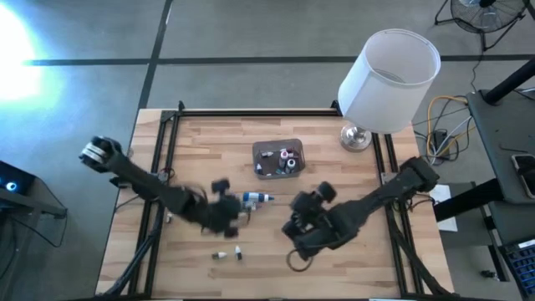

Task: Pick & Place food coloring
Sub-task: Put the small black food coloring bottle into the bin

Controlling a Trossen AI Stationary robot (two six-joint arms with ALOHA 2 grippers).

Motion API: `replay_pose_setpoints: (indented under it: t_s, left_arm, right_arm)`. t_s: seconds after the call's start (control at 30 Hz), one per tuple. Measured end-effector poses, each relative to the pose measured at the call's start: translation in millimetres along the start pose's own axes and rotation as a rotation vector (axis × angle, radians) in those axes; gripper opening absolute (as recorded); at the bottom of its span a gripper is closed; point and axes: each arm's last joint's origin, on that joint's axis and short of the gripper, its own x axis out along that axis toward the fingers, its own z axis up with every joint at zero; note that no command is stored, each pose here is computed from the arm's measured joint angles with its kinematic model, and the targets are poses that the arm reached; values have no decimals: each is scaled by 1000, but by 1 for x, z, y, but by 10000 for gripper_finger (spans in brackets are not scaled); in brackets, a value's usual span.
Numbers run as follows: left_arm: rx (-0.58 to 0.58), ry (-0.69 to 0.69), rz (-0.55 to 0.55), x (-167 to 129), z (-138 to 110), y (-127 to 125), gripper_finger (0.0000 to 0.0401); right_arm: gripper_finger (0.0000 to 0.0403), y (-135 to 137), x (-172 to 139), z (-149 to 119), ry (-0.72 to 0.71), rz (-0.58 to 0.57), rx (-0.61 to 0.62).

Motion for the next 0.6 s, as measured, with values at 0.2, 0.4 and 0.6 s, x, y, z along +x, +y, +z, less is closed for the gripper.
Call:
replay_pose_setpoints:
  t_s: [0.2,0.4,0.6]
  left_arm:
    - [-77,-54,118,29,56,98,19]
    - [-226,14,122,74,61,169,46]
    - [-194,71,82,80,79,177,132]
  right_arm:
    - [159,-19,-20,0,-18,-42,43]
    - [158,-18,-17,-1,-15,-49,-10]
    - [166,-23,-8,-6,-4,-82,-31]
